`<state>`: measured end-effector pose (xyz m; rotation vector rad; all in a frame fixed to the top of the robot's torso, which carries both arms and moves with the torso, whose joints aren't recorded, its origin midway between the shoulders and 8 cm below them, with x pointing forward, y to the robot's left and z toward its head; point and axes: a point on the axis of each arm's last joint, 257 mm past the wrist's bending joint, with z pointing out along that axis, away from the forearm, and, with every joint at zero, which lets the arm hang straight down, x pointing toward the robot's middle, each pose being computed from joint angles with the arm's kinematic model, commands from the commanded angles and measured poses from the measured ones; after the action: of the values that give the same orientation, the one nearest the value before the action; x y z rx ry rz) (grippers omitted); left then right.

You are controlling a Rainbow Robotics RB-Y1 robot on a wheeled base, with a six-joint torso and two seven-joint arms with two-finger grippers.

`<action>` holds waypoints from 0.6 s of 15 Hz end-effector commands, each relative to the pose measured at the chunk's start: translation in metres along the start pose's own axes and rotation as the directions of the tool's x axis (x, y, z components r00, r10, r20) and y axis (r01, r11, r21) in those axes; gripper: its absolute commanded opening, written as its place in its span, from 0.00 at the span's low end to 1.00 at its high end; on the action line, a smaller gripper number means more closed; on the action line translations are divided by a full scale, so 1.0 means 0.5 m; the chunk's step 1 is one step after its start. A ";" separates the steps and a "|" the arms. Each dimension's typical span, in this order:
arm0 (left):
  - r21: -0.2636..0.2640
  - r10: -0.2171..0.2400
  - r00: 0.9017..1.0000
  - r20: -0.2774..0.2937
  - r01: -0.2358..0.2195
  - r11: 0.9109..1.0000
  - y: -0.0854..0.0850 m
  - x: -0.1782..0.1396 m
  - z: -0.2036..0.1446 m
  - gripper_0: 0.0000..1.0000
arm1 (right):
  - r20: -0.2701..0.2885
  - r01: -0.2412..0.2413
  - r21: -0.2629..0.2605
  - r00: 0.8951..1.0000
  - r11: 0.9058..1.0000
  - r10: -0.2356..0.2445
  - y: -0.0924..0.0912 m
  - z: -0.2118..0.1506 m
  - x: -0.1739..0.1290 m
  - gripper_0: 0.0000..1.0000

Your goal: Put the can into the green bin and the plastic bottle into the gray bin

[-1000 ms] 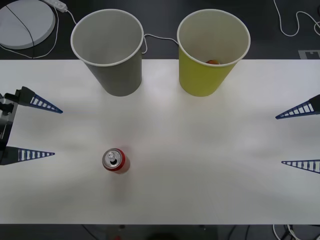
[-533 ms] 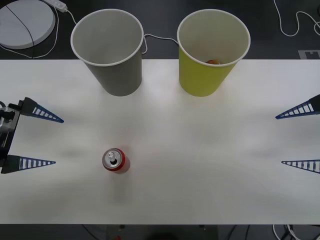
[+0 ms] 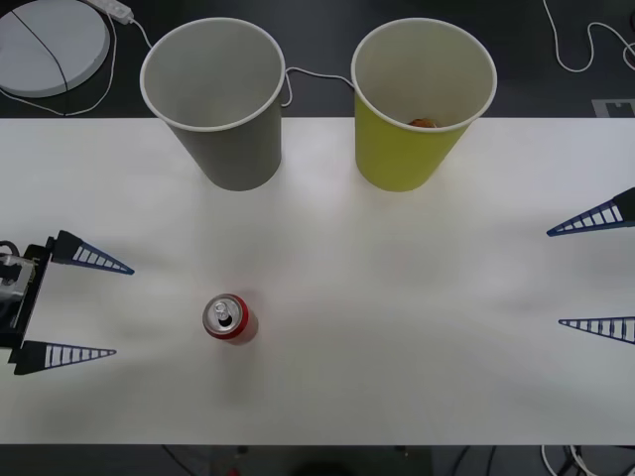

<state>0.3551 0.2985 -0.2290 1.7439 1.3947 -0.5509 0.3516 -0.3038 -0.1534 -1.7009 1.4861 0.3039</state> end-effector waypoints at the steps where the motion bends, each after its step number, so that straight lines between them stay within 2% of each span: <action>1: -0.015 -0.015 0.999 0.046 0.016 1.000 -0.012 0.014 0.013 1.00 | 0.000 0.000 0.000 1.000 1.000 0.000 0.000 0.000 0.000 1.00; 4: -0.041 -0.031 0.994 0.105 0.035 0.999 -0.021 0.031 0.029 1.00 | 0.000 0.000 0.000 1.000 1.000 0.000 0.000 0.000 0.000 1.00; 7: -0.096 -0.024 0.987 0.156 0.039 0.995 -0.021 0.048 0.049 1.00 | 0.000 0.000 0.000 1.000 1.000 0.000 0.000 0.000 0.000 1.00; 9: -0.112 -0.040 0.981 0.191 0.062 0.992 -0.021 0.046 0.069 1.00 | 0.000 0.000 0.000 1.000 1.000 0.000 0.000 0.000 0.000 1.00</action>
<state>0.3565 0.2893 -0.2677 1.5433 1.3185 -0.6227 0.3516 -0.3039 -0.1534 -1.7009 1.4861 0.3039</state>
